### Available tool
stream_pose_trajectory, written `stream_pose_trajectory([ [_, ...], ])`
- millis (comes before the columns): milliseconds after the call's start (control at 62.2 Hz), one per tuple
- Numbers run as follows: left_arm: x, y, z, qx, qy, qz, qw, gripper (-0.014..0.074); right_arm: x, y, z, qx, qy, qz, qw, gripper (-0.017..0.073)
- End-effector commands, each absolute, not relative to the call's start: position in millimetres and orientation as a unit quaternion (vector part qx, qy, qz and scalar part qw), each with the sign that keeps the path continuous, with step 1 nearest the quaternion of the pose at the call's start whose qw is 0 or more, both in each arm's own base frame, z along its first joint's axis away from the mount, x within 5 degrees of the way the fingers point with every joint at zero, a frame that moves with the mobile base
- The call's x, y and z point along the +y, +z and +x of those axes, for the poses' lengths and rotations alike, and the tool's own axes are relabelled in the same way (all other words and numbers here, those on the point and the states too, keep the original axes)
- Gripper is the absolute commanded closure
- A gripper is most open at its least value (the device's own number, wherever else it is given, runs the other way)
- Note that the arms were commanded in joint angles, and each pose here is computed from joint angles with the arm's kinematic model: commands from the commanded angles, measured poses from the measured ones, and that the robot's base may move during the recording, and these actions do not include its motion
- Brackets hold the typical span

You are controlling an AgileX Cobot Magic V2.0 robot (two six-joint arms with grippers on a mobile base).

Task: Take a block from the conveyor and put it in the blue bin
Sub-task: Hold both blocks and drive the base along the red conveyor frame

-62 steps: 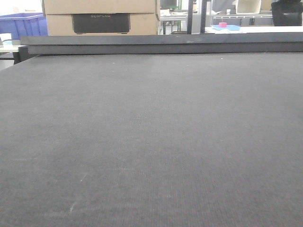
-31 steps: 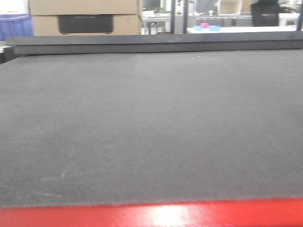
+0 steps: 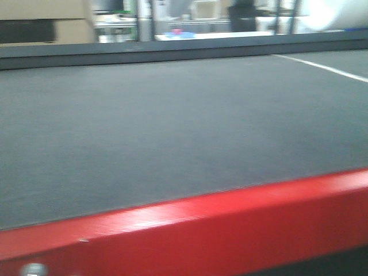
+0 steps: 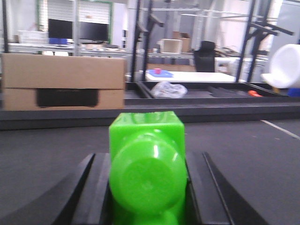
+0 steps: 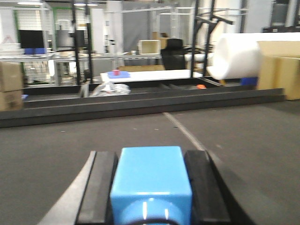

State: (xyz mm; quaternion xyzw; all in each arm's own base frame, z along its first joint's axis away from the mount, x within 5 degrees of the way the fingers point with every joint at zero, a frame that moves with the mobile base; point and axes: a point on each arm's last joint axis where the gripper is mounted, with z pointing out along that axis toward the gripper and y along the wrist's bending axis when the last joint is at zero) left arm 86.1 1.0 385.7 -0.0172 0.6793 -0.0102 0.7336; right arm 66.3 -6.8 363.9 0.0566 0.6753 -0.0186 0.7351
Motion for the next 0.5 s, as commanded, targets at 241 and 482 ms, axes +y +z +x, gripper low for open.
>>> stream_pose_trajectory([
  [241, 0.8, 388.2, 84.8, 0.671, -0.012, -0.017, 0.742, 0.0704, -7.0, 365.8, 65.0, 0.666, -0.024, 0.053, 0.744, 0.0713],
  [482, 0.8, 388.2, 84.8, 0.671, -0.012, -0.017, 0.742, 0.0704, -7.0, 365.8, 65.0, 0.666, -0.024, 0.053, 0.744, 0.0713],
])
